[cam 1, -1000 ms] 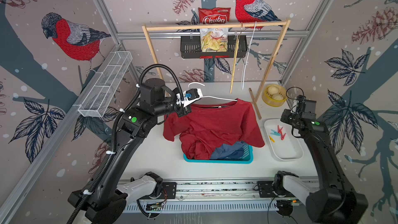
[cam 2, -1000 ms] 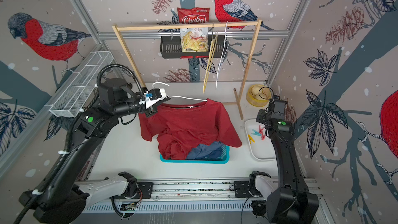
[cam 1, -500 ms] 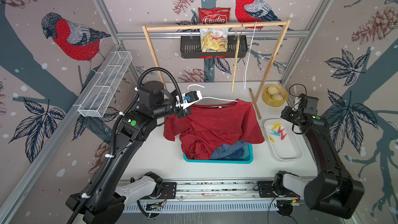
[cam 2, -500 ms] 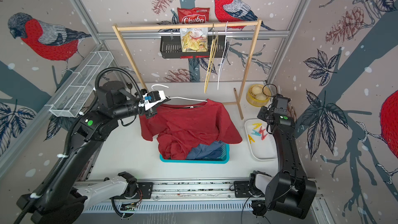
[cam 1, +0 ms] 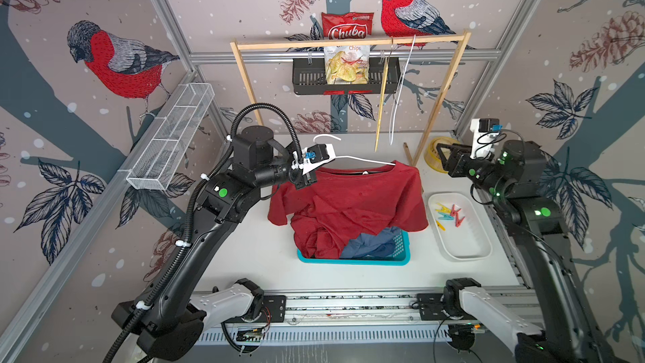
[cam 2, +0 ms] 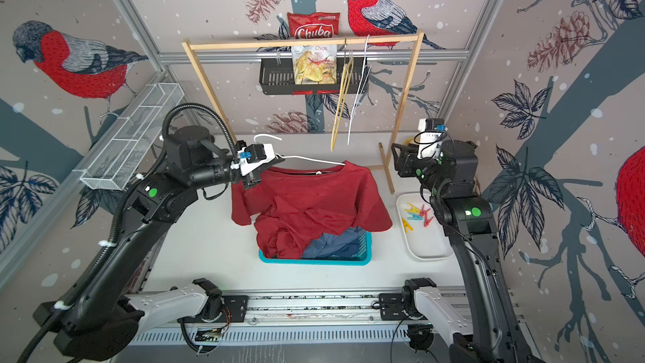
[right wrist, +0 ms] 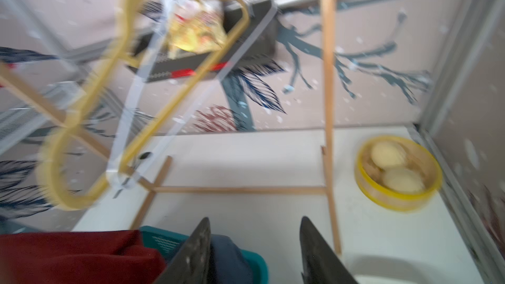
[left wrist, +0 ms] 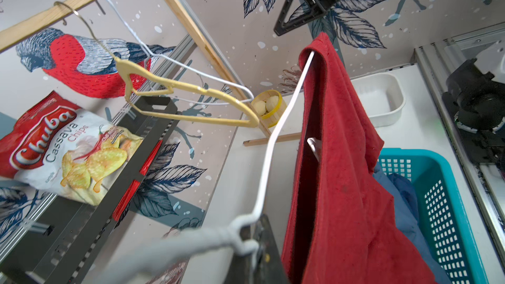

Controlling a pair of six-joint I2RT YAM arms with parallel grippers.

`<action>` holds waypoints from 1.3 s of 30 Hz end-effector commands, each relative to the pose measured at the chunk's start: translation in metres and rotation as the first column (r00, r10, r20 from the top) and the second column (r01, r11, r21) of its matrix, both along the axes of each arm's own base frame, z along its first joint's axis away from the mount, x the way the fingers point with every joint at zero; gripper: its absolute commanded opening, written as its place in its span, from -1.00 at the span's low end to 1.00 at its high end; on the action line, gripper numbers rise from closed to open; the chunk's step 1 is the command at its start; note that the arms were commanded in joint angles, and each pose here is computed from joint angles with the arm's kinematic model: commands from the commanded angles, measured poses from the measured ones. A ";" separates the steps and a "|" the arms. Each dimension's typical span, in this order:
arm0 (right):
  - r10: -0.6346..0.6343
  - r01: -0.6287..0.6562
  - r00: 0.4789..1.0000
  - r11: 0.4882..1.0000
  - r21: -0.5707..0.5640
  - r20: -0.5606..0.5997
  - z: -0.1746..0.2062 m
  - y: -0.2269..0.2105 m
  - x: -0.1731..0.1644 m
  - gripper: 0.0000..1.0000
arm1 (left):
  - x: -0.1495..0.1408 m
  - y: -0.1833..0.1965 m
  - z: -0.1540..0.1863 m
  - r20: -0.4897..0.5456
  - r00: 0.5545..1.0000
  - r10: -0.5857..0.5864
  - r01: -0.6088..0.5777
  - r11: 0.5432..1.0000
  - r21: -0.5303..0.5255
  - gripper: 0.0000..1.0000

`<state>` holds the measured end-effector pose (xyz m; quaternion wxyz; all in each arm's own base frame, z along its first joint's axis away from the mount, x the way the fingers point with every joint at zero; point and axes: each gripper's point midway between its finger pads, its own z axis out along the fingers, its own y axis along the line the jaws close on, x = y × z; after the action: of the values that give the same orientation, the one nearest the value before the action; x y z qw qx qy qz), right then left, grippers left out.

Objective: Remove the clothespins securing t-shirts to the hanger
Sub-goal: Adjust the hanger.

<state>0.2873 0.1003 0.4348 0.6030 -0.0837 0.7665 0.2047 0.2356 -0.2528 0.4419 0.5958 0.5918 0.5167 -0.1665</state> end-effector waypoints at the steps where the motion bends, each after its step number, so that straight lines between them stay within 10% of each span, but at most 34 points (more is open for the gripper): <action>1: 0.145 -0.144 0.981 0.989 -0.021 0.128 0.044 0.037 -0.024 0.02 | -0.009 -0.015 0.016 0.003 0.998 -0.066 0.066 0.997 -0.039 -1.00; 12: 0.494 -0.472 0.869 0.850 -0.235 0.043 0.039 0.130 -0.070 0.27 | -0.010 -0.075 0.003 -0.221 0.961 -0.165 0.160 0.986 -0.042 -1.00; 26: 0.516 -0.500 0.854 0.782 -0.373 -0.064 -0.009 0.146 -0.053 0.39 | -0.017 -0.089 0.007 -0.281 0.929 -0.241 0.225 0.971 -0.086 -1.00; 35: 0.558 -0.482 0.829 0.751 -0.452 0.042 0.008 0.148 -0.053 -0.95 | -0.029 -0.088 0.006 -0.276 0.913 -0.300 0.280 0.954 -0.110 -1.00; 39: 0.631 -0.542 0.774 0.708 -0.453 0.060 0.016 0.153 -0.070 -1.00 | -0.037 -0.084 0.015 -0.230 0.918 -0.323 0.298 0.945 -0.134 -1.00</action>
<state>0.2100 0.2553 0.4244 0.5025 -0.4742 0.6857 0.2292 0.2196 -0.3390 0.4450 0.5225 0.6051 0.5083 -0.3203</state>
